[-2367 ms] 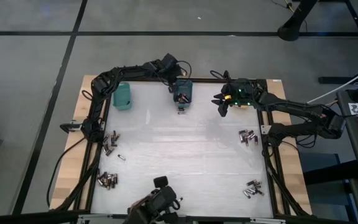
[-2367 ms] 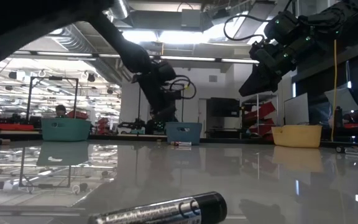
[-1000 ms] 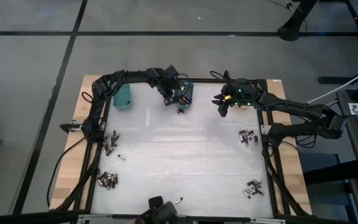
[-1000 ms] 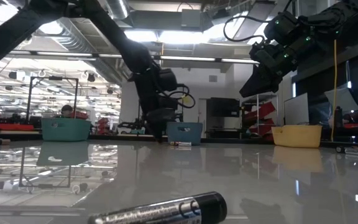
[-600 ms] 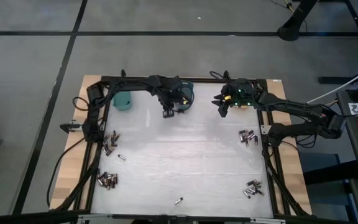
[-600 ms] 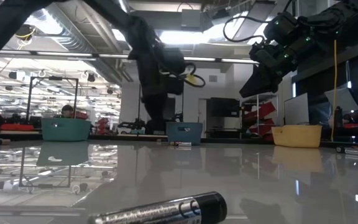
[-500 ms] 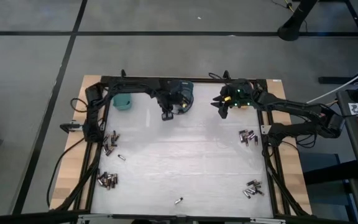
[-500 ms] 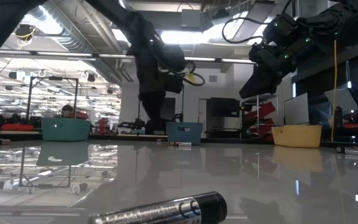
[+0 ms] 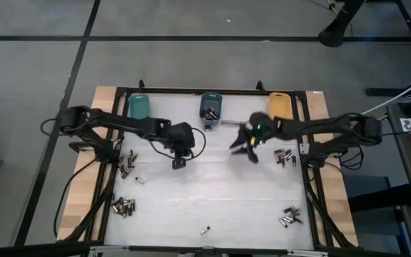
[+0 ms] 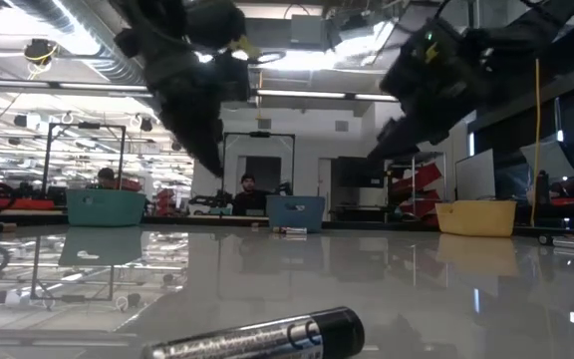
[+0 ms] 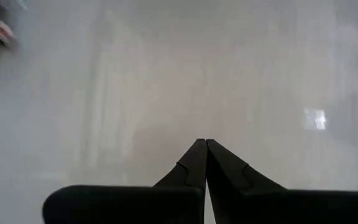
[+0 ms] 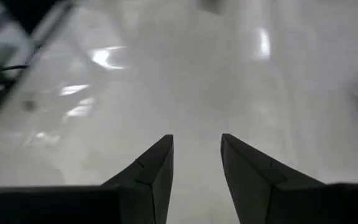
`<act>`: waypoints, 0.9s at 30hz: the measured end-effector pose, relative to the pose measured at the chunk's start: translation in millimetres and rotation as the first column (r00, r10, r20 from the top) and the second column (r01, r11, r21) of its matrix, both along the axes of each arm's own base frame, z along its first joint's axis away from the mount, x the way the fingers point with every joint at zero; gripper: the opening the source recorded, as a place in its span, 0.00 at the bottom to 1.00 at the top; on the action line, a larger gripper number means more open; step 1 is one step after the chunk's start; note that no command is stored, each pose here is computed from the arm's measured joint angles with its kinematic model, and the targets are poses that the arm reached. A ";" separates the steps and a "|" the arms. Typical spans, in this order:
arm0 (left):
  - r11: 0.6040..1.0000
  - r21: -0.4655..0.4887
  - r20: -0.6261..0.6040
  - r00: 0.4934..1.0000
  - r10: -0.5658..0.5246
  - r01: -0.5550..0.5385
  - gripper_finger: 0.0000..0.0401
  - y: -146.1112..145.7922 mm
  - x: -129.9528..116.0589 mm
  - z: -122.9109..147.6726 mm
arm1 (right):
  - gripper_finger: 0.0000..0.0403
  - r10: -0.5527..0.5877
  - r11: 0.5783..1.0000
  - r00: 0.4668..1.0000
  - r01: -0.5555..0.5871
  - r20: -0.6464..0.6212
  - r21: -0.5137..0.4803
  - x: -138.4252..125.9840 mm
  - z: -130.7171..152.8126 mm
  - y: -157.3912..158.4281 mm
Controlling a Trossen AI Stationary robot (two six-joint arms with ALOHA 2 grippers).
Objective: Sort batteries
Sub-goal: Put the silver battery into the yellow bin
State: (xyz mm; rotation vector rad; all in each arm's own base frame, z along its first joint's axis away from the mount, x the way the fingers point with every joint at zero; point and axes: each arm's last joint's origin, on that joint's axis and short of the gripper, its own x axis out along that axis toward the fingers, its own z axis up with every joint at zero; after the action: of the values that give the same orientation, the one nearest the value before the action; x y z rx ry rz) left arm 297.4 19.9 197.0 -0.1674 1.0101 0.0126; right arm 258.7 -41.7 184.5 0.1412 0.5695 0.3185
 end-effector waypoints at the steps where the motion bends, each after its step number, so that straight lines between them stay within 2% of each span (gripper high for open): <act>1: 1.000 0.003 0.017 1.000 0.006 -0.006 0.00 -3.8 -0.4 -1.1 | 0.34 0.050 0.999 0.999 -0.050 0.022 -0.004 4.6 -0.3 12.2; 4: 1.000 0.000 0.061 0.998 -0.004 0.004 0.00 -15.6 -1.2 -9.3 | 0.34 0.193 0.981 0.976 -0.192 0.104 -0.027 15.3 -0.1 52.3; 7: 1.000 -0.002 0.130 0.991 -0.020 0.020 0.00 -25.3 -0.2 -14.4 | 0.34 0.276 0.961 0.947 -0.268 0.166 -0.068 20.1 -1.9 89.6; 11: 1.000 0.012 0.165 0.986 0.013 -0.015 0.00 -34.5 -2.2 -20.9 | 0.34 0.291 0.955 0.932 -0.270 0.216 -0.121 24.7 -8.8 126.3; 13: 0.999 0.010 0.186 0.981 0.048 -0.051 0.00 -40.3 -1.6 -20.6 | 0.34 0.296 0.954 0.927 -0.276 0.229 -0.113 30.0 -11.8 141.6; 19: 0.981 0.087 0.236 0.960 0.150 -0.175 0.00 -57.3 -2.1 -18.6 | 0.34 0.366 0.931 0.903 -0.354 0.224 -0.092 51.0 -28.8 178.7; 27: 0.977 0.042 0.266 0.945 0.189 -0.207 0.00 -70.9 -2.6 -16.7 | 0.34 0.440 0.898 0.872 -0.431 0.214 -0.090 82.3 -52.4 227.3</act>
State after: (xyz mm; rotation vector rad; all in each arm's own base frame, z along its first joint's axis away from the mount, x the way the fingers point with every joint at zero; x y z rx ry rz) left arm 294.8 -51.0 180.2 -0.2007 0.7253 0.2050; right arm 341.0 185.5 132.1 -0.0672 0.3712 0.7544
